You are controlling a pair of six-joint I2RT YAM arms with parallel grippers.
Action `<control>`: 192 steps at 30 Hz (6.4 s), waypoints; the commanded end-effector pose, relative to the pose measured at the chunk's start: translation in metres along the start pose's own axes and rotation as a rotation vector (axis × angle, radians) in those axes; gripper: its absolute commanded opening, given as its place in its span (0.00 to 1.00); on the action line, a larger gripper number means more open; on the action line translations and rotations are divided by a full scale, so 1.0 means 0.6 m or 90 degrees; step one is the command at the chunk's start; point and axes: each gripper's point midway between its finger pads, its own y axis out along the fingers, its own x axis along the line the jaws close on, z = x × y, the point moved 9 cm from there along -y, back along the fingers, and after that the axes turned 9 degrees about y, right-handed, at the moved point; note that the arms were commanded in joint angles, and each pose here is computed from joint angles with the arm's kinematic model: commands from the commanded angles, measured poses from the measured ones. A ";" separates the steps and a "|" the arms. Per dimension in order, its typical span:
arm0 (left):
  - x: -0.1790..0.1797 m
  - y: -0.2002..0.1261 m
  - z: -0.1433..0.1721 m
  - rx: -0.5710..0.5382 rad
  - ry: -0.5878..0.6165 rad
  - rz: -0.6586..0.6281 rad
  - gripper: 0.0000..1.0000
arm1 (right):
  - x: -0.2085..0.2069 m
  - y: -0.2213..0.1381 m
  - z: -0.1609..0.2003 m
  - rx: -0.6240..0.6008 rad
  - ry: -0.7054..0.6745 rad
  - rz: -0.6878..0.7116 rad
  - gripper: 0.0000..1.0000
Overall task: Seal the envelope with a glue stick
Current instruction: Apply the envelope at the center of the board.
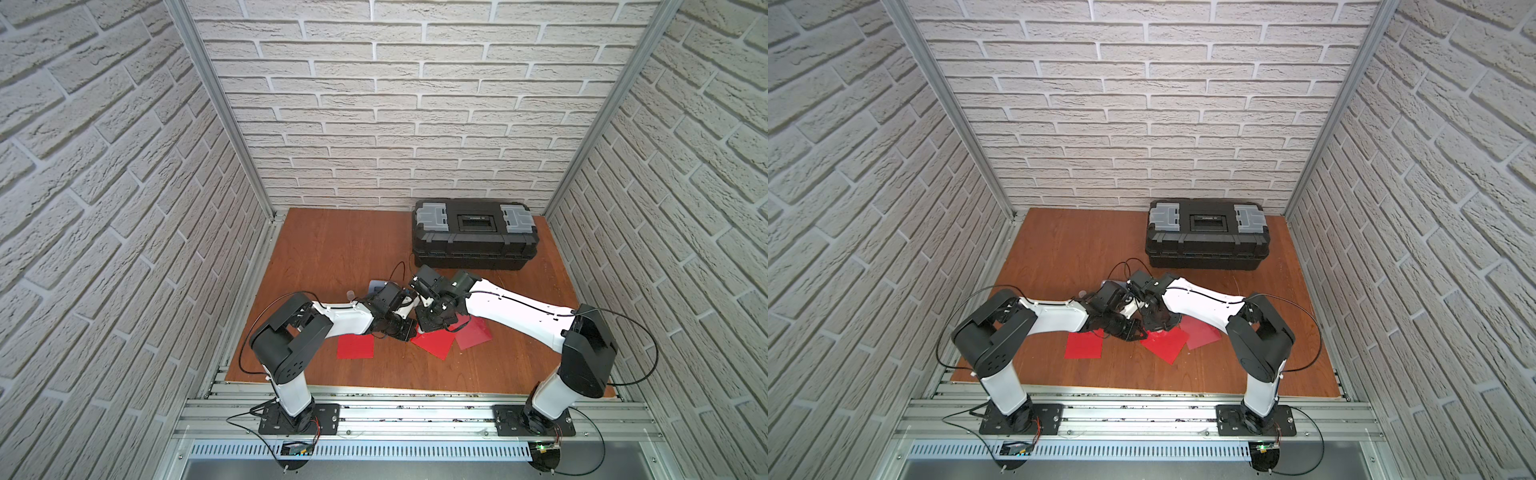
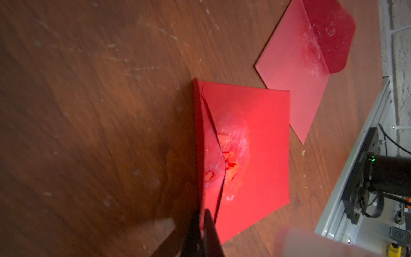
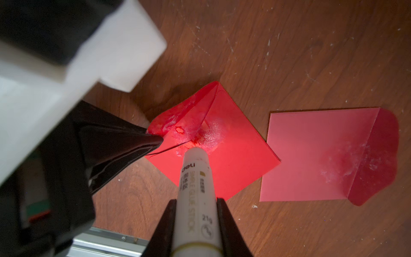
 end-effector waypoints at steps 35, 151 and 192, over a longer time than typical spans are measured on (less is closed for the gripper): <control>0.034 0.023 0.053 0.088 -0.054 0.051 0.00 | -0.032 0.081 -0.028 0.000 0.028 0.120 0.02; 0.012 0.031 0.061 0.112 0.011 0.097 0.00 | -0.095 0.061 -0.045 0.142 0.013 0.280 0.02; -0.020 -0.068 0.006 -0.048 0.180 -0.011 0.48 | -0.098 -0.053 -0.027 0.223 0.046 -0.071 0.02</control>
